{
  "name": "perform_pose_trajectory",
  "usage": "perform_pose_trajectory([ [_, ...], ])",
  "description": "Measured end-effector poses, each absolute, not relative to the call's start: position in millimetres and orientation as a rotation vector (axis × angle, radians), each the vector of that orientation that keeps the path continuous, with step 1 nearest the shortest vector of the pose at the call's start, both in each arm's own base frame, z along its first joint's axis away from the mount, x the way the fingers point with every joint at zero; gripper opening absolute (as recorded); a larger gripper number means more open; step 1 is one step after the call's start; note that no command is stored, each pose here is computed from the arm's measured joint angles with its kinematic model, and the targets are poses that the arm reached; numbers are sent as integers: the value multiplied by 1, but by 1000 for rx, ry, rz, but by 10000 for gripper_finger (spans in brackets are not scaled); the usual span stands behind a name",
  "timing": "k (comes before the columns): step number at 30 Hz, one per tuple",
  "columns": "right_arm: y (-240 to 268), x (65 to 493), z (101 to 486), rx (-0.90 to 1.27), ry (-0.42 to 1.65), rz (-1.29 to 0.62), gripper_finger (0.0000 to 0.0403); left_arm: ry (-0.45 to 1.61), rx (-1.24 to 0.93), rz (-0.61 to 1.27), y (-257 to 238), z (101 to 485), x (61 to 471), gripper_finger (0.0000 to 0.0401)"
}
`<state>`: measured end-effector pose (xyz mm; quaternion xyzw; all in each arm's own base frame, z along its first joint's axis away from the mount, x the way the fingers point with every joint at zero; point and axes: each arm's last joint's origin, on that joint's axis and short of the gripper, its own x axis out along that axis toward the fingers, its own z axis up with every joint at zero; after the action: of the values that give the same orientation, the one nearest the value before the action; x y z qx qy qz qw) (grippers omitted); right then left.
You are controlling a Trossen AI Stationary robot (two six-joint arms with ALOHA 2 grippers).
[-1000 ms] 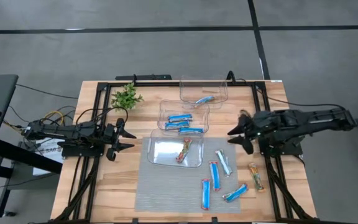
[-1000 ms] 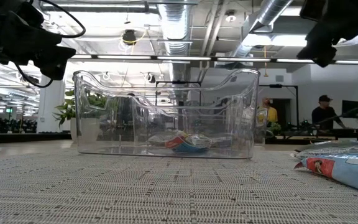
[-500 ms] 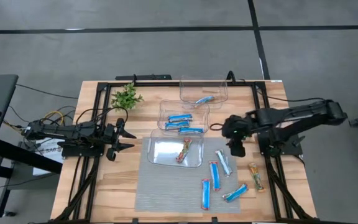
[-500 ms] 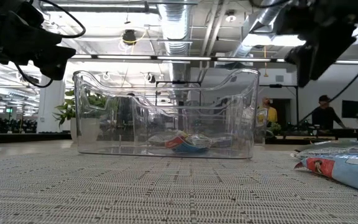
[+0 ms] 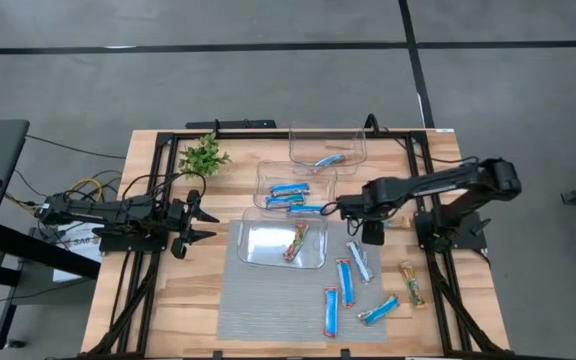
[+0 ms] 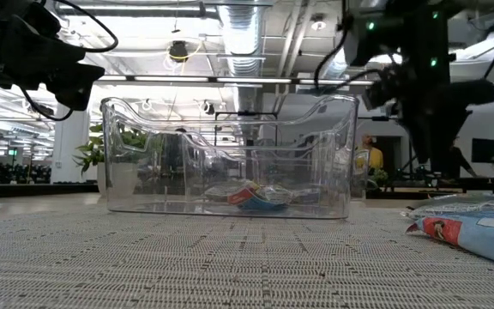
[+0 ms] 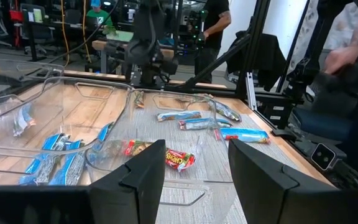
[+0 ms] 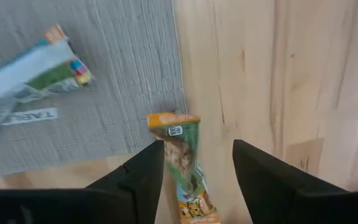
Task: Pick and place Granola Bars by type
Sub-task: Put the yellow granola bar into the top transparent bin
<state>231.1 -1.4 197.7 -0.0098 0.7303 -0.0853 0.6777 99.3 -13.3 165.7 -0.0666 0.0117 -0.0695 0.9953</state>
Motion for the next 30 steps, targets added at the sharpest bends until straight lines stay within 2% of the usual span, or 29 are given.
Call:
perform_pose_trajectory([
  [11,0,235,170,29,1849,-229,184,24,-139,-139,-13,166,99,168],
  [30,0,212,147,109,1767,-288,184,24,-138,-140,-13,166,99,168],
])
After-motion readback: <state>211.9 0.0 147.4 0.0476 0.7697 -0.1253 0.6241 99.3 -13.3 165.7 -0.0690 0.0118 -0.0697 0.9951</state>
